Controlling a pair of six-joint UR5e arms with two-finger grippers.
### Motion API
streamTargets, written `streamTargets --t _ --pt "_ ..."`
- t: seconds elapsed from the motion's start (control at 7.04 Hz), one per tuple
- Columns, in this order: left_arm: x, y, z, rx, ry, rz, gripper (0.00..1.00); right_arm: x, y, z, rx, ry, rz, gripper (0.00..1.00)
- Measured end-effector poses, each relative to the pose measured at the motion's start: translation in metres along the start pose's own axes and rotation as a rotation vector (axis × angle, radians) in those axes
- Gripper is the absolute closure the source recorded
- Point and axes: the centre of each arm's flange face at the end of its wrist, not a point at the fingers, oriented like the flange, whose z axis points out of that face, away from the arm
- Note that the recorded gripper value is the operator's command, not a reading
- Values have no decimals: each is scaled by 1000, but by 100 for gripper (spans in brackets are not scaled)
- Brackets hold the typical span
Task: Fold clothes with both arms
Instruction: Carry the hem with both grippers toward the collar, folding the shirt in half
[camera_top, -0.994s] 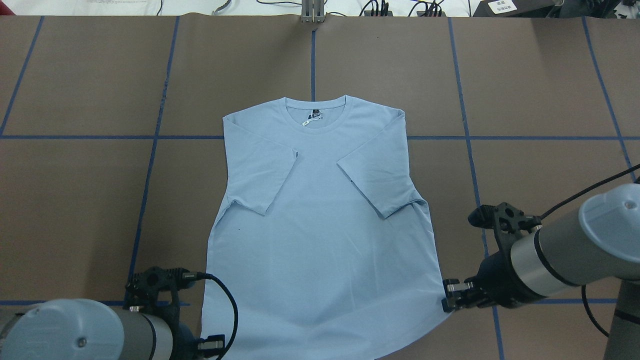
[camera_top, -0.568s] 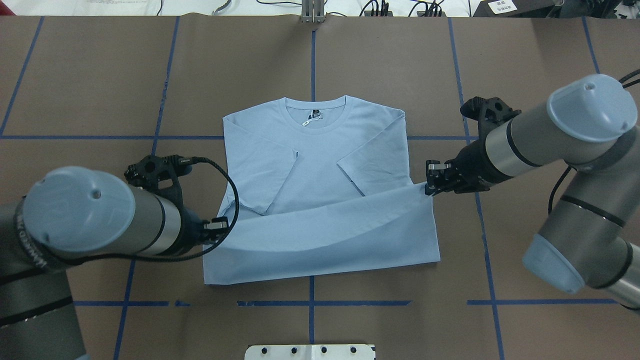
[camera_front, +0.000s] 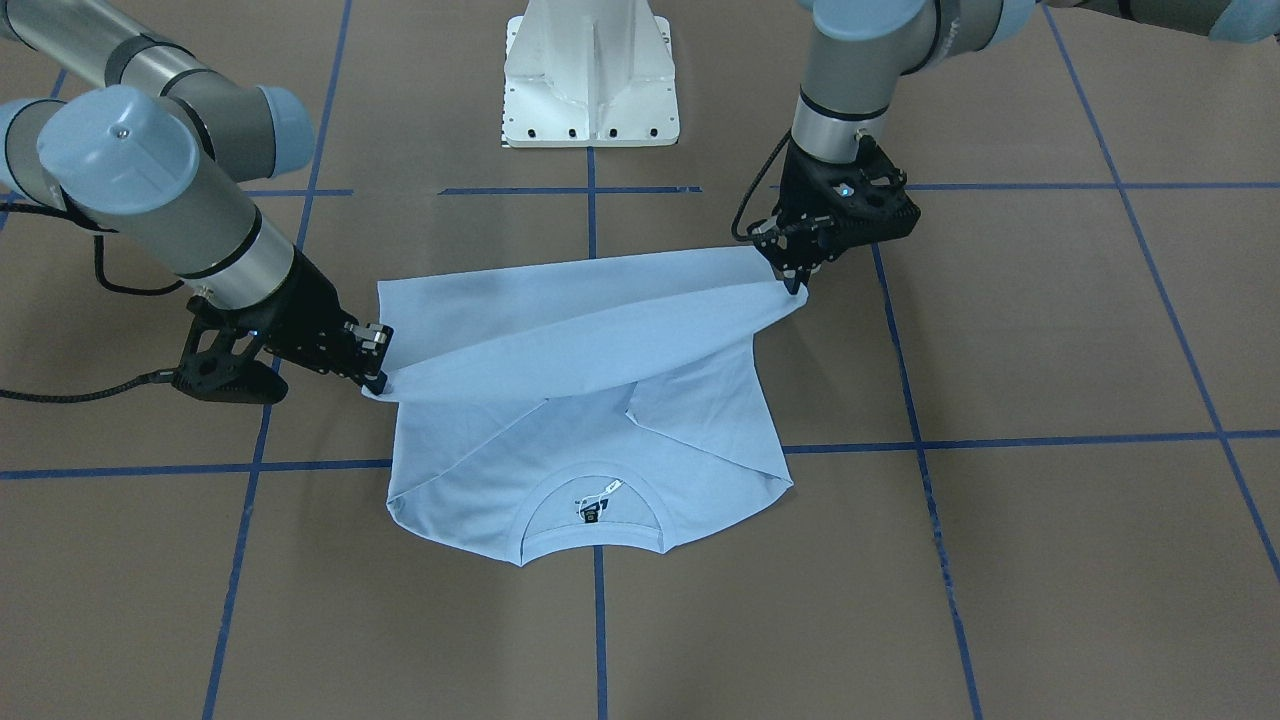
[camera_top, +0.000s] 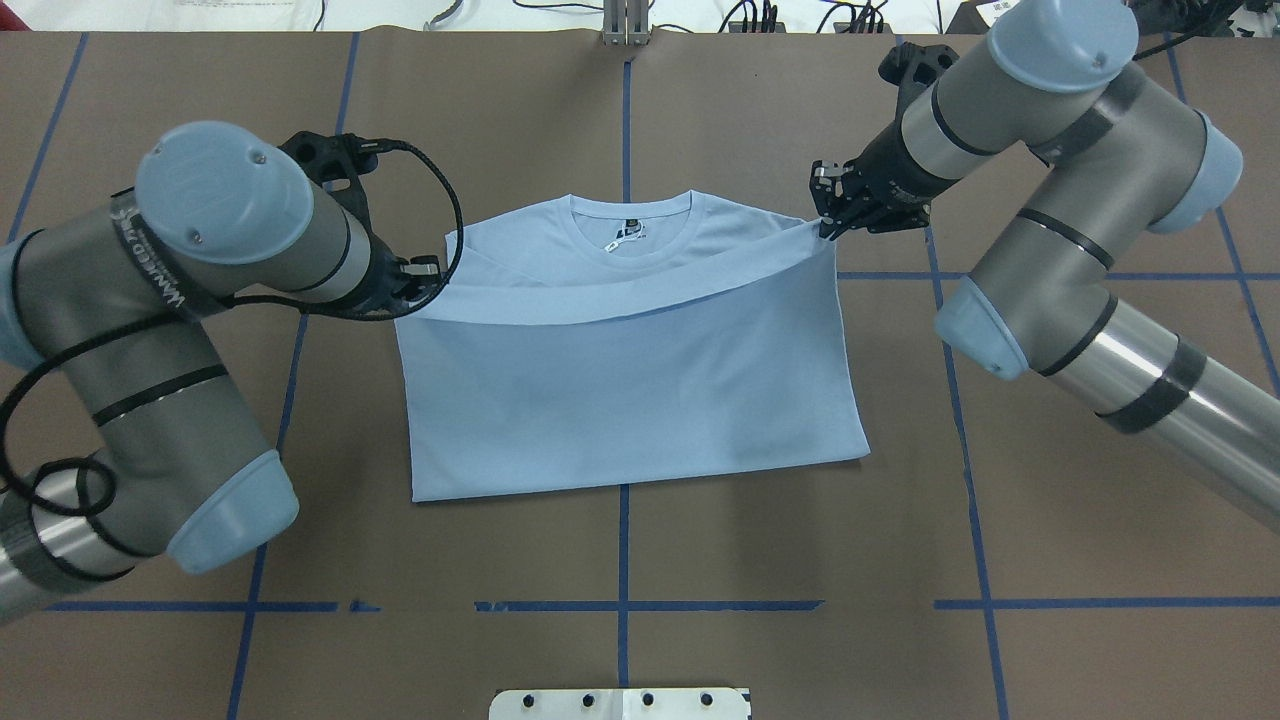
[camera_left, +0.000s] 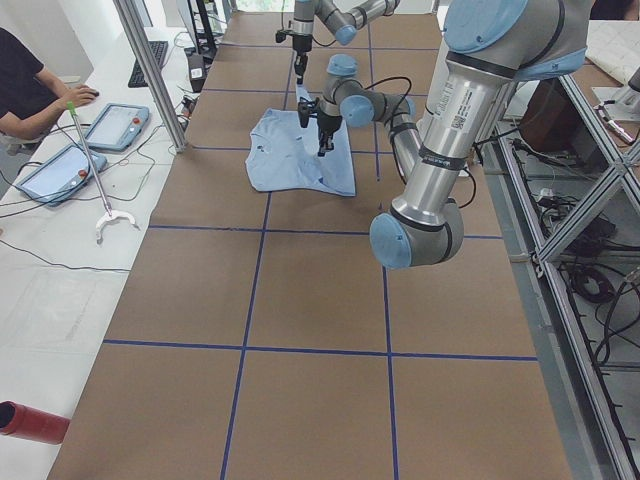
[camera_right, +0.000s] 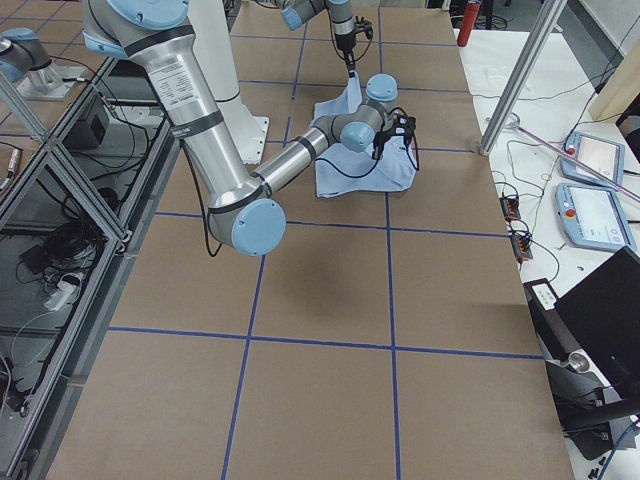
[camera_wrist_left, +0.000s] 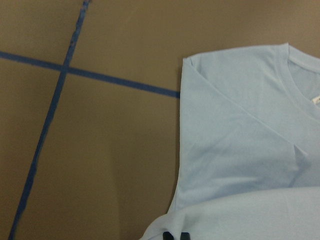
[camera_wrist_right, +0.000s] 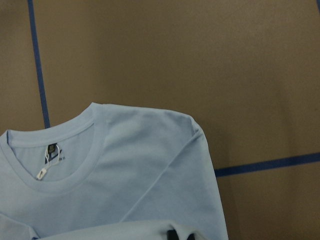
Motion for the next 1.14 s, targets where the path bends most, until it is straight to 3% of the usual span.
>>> streamTargets --t 0.43,1.14 --pt "-2 -58 55 52 12 -19 100 -15 -49 17 16 42 42 100" --pt "12 -96 109 76 20 -31 100 -10 -73 49 8 106 64 100"
